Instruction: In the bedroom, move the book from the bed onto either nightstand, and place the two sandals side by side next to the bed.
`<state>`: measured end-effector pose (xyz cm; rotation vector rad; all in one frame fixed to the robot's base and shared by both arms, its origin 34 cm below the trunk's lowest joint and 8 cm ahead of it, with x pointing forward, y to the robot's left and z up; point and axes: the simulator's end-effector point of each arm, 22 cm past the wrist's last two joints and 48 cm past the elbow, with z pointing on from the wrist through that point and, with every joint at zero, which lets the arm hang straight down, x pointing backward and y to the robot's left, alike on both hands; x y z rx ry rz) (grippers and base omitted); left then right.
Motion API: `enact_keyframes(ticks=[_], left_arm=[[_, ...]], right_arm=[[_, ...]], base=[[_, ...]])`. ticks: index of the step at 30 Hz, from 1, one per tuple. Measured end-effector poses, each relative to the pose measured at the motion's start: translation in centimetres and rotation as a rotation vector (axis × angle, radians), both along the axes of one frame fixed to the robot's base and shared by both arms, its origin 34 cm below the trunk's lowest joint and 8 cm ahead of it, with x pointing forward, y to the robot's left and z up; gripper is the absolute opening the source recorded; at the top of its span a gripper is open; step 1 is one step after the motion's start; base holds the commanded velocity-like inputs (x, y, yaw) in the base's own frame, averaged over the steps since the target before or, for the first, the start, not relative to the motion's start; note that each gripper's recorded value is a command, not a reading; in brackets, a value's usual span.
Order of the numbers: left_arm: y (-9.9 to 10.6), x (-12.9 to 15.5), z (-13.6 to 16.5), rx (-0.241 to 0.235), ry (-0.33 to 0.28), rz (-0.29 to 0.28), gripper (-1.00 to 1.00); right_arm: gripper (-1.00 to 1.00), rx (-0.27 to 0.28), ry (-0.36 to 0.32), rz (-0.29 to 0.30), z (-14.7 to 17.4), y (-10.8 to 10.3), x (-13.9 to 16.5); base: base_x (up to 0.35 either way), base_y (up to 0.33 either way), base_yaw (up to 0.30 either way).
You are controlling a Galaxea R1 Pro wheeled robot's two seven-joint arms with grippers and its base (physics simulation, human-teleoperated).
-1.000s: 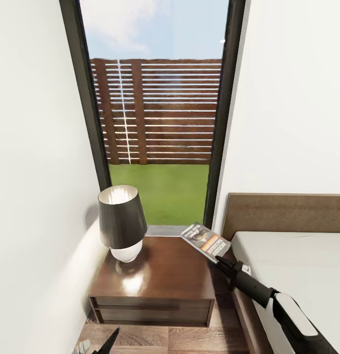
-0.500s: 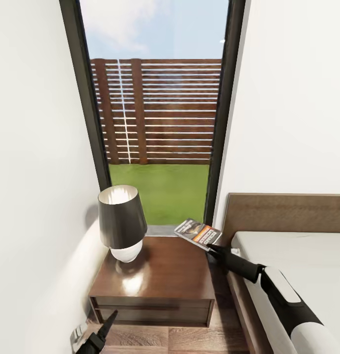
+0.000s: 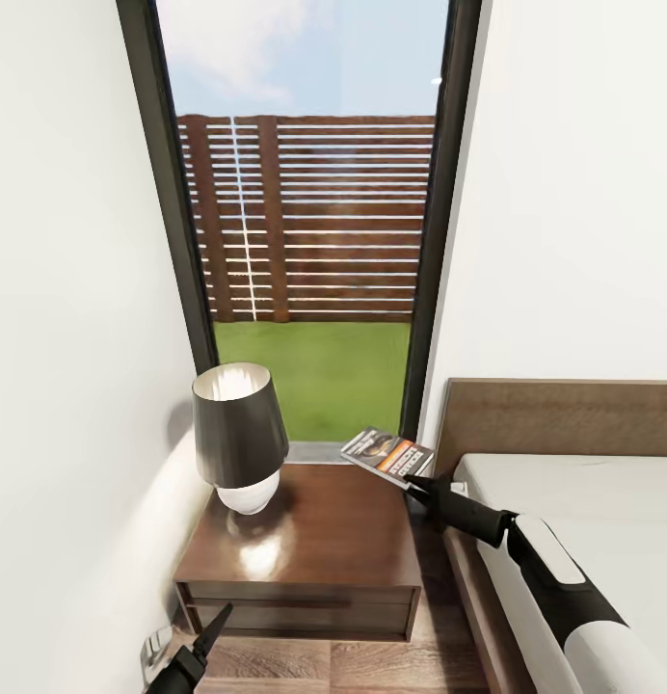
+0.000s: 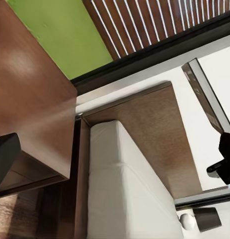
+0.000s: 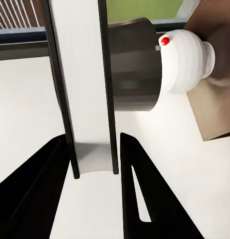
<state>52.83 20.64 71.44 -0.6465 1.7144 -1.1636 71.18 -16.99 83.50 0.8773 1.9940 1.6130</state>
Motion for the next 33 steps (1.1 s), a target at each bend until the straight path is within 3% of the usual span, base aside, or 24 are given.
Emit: enact_keyframes(ticks=[33], left_arm=[[0.03,-0.11,-0.27,-0.001,0.008,0.003,1.00]], right_arm=[[-1.00,0.002,0.000,-0.004,0.03,-0.10,0.03]], base=[[0.101,0.000,0.000]])
